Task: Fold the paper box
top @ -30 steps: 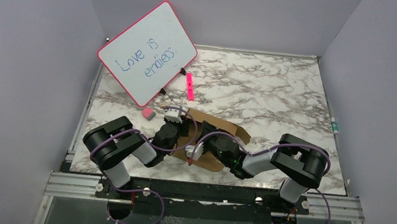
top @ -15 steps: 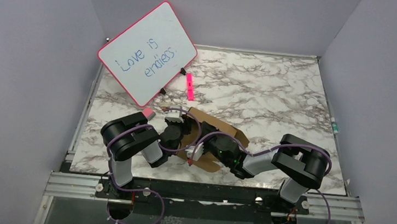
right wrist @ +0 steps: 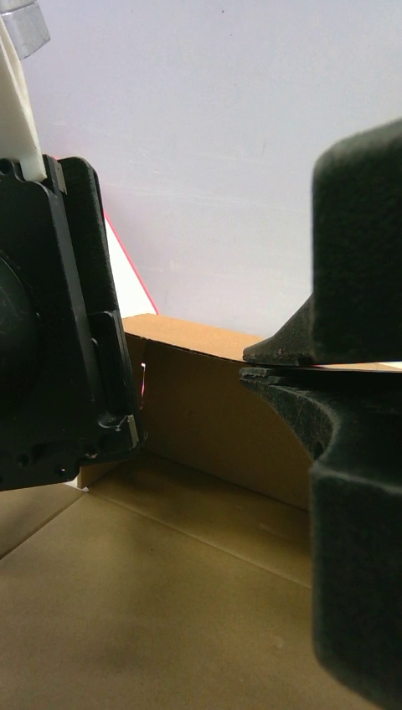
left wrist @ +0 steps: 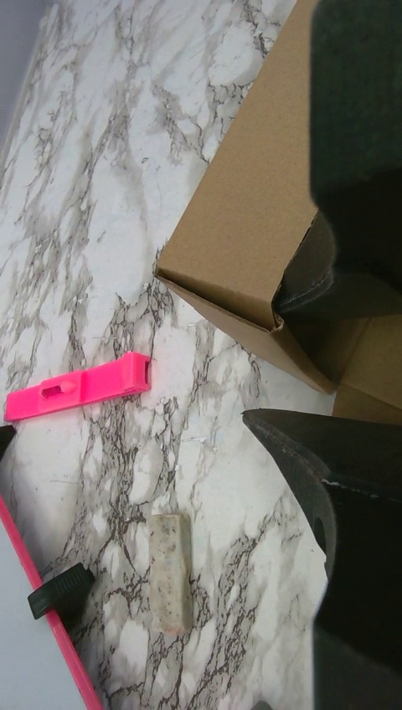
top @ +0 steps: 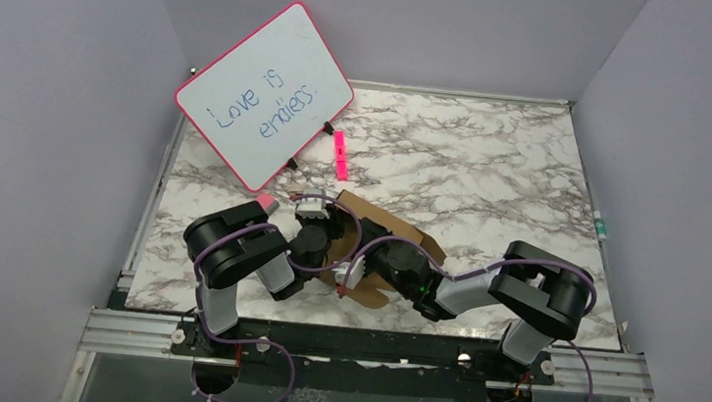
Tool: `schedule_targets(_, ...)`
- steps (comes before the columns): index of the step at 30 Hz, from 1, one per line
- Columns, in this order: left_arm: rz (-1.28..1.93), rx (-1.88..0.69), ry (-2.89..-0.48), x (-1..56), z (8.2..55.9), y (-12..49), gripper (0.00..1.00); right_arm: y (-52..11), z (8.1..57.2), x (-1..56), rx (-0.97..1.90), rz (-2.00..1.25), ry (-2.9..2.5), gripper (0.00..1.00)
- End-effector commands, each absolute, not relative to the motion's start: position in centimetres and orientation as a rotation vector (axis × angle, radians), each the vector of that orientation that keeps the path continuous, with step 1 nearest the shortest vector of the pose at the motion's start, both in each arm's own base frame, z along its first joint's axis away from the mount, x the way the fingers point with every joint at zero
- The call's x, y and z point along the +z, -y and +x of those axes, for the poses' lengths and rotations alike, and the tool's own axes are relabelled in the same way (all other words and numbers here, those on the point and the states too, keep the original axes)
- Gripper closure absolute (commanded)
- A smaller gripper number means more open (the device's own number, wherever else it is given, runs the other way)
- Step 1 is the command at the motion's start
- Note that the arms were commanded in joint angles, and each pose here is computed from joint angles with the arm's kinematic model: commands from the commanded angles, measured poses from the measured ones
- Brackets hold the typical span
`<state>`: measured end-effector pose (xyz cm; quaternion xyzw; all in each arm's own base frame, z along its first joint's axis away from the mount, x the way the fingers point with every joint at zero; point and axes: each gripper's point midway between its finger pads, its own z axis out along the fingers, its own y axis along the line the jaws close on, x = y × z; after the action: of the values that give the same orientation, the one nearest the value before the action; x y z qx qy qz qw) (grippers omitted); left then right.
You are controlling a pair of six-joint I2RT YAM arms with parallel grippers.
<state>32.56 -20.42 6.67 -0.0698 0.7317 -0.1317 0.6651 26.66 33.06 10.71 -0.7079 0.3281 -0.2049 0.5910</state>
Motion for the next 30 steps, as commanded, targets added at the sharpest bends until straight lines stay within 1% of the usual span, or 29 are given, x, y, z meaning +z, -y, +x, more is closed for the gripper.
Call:
schedule_targets(1,-0.378,-0.127,-1.574,7.3,33.6,16.2,0.6,-33.1,25.7,9.4,-0.404,-1.68,-0.811,0.94)
schedule_targets(11,-0.401,-0.089,-1.606,6.0,33.4,16.0,0.69,-33.3,25.7,9.7,-0.378,-1.658,-0.829,0.94)
schedule_targets(15,-0.358,-0.126,-1.629,5.7,33.2,16.7,0.78,-33.4,25.9,10.2,-0.372,-1.627,-0.842,0.94)
schedule_targets(18,-0.336,-0.132,-1.642,5.4,33.0,16.8,0.87,-33.4,26.0,11.2,-0.376,-1.571,-0.835,0.92)
schedule_targets(19,-0.331,-0.134,-1.646,5.3,32.9,16.8,0.88,-33.4,26.1,11.4,-0.375,-1.562,-0.835,0.92)
schedule_targets(21,-0.315,-0.149,-1.652,5.3,32.7,17.0,0.87,-33.6,26.2,11.6,-0.367,-1.548,-0.844,0.92)
schedule_targets(23,-0.29,-0.174,-1.66,5.3,32.6,17.4,0.84,-33.8,26.2,11.8,-0.359,-1.54,-0.845,0.91)
schedule_targets(26,-0.24,-0.193,-1.67,5.4,32.6,18.1,0.82,-33.7,26.5,12.3,-0.362,-1.501,-0.86,0.9)
schedule_targets(30,-0.221,-0.194,-1.676,5.3,32.4,18.1,0.82,-32.8,26.7,13.7,-0.338,-1.403,-0.929,0.86)
